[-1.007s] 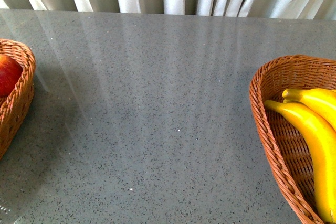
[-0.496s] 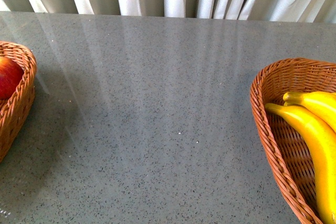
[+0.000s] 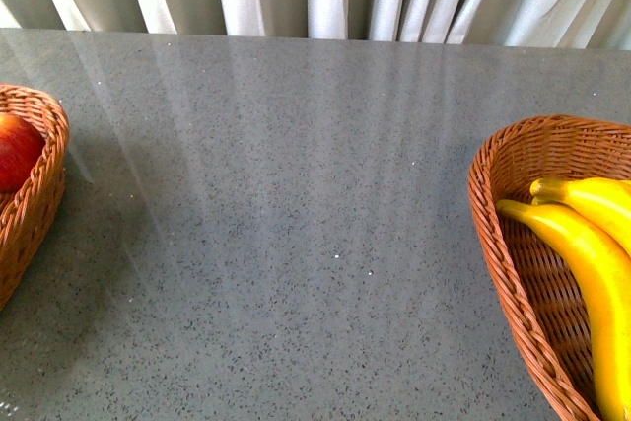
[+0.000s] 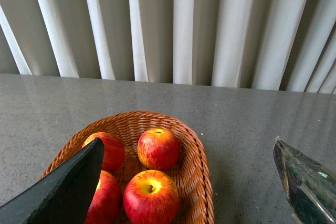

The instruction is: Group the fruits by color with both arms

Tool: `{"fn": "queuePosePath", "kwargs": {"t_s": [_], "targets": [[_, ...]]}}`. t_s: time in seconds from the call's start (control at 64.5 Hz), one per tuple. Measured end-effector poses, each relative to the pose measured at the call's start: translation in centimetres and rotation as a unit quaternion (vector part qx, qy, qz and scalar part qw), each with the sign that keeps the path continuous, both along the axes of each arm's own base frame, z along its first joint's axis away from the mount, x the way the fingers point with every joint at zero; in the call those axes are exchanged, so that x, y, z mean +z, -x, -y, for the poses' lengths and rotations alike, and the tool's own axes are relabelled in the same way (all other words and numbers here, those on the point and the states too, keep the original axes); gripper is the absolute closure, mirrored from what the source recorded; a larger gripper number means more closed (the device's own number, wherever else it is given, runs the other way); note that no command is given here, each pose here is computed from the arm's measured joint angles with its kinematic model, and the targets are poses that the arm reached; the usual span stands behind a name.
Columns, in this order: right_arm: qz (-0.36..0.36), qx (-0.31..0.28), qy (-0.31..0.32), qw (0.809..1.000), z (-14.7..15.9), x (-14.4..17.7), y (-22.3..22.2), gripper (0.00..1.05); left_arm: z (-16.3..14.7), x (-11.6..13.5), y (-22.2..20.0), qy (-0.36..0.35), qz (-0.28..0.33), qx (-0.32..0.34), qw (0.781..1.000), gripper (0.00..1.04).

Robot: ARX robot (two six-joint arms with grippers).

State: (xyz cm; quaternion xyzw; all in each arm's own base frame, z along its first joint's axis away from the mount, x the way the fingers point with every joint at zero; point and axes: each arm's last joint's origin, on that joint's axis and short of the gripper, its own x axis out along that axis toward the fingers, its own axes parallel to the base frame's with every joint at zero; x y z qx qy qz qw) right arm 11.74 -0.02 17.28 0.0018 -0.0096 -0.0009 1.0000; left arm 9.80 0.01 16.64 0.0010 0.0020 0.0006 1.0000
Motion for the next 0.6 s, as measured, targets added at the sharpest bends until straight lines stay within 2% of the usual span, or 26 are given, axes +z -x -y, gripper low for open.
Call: {"fn": "queuePosePath", "kwargs": {"t_s": [0.604], "targets": [[-0.005, 0.000, 0.000, 1.000, 0.0, -0.4, 2.0, 1.03, 0.0, 0.0, 0.0, 0.000, 0.000, 0.000, 1.000, 0.09]]}}
